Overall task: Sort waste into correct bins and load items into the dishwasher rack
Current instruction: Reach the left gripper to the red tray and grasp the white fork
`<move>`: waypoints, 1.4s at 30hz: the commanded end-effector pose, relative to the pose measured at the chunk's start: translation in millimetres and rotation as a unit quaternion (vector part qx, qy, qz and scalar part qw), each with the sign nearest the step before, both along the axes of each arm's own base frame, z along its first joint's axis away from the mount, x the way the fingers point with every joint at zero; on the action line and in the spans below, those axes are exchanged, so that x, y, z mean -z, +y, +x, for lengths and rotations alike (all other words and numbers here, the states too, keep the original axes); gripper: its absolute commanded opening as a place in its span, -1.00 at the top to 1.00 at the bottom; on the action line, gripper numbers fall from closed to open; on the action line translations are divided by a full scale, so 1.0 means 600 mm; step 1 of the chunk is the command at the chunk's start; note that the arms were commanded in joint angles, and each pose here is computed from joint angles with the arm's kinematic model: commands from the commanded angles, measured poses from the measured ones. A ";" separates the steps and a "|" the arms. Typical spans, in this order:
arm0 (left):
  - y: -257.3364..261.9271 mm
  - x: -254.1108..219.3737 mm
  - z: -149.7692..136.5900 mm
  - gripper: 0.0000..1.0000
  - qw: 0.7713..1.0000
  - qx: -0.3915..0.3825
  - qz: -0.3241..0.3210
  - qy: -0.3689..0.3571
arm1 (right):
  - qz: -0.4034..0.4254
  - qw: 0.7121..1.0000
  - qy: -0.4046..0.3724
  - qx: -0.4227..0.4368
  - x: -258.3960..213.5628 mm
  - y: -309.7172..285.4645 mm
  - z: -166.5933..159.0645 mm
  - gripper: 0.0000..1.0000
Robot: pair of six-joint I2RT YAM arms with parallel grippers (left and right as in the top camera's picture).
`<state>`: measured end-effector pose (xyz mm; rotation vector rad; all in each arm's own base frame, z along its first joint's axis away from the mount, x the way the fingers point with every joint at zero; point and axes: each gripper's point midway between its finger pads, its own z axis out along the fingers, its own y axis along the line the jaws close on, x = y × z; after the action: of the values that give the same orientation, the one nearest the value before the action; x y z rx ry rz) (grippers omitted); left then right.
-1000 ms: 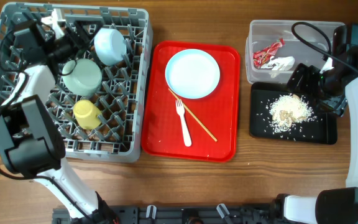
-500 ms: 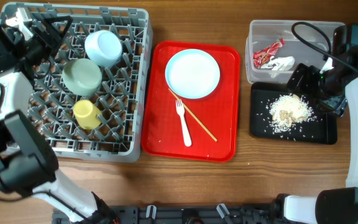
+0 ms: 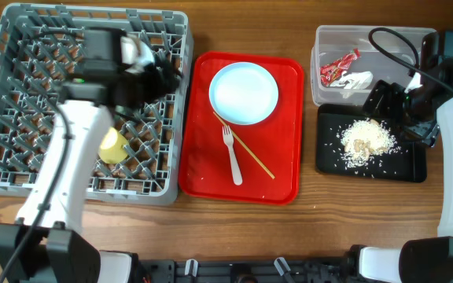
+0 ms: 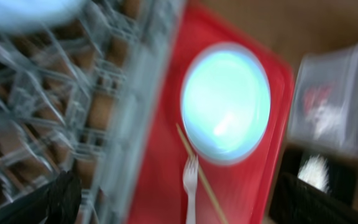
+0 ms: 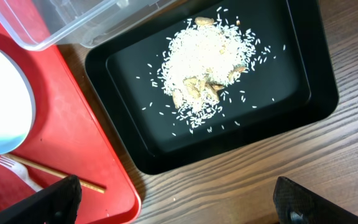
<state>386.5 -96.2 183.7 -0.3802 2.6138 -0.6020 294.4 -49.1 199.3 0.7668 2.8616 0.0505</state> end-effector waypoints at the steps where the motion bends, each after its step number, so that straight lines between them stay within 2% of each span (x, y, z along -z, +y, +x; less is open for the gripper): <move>1: -0.085 0.022 -0.061 -1.00 0.995 0.081 0.051 0.030 | -0.004 1.000 -0.016 -0.016 -0.015 0.000 0.000 -0.99; 6: -0.172 0.048 -0.101 -1.00 0.986 0.149 0.066 0.045 | -0.003 1.000 -0.016 -0.016 -0.015 0.001 0.000 -0.99; 12: -0.179 0.124 -0.109 -0.99 0.983 0.059 0.146 0.096 | 0.004 1.000 -0.018 -0.018 -0.015 0.005 0.001 -1.00; 16: -0.189 0.185 -0.120 -1.00 0.976 0.029 0.163 0.144 | 0.004 1.000 -0.016 -0.018 -0.015 0.005 0.000 -0.99; 24: -0.188 0.273 -0.129 -0.88 0.960 0.033 0.194 0.199 | 0.004 1.000 -0.016 -0.018 -0.015 0.005 0.000 -1.00; 33: -0.192 0.326 -0.149 -0.81 0.947 0.046 0.217 0.231 | 0.004 1.000 -0.014 -0.018 -0.014 0.005 -0.002 -0.99; 36: -0.196 0.329 -0.153 -0.62 0.946 0.051 0.220 0.232 | 0.005 1.000 -0.013 -0.018 -0.014 0.006 -0.003 -0.99; 41: -0.208 0.329 -0.163 -0.11 0.945 0.062 0.223 0.230 | 0.005 1.000 -0.012 -0.018 -0.014 0.006 -0.003 -0.99; 42: -0.211 0.329 -0.165 -0.05 0.945 0.066 0.224 0.229 | 0.005 1.000 -0.012 -0.017 -0.014 0.006 -0.003 -1.00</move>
<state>297.4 -221.4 1.0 -0.2417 3.0999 0.0096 293.3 -47.8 199.2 0.7355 2.8749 0.0573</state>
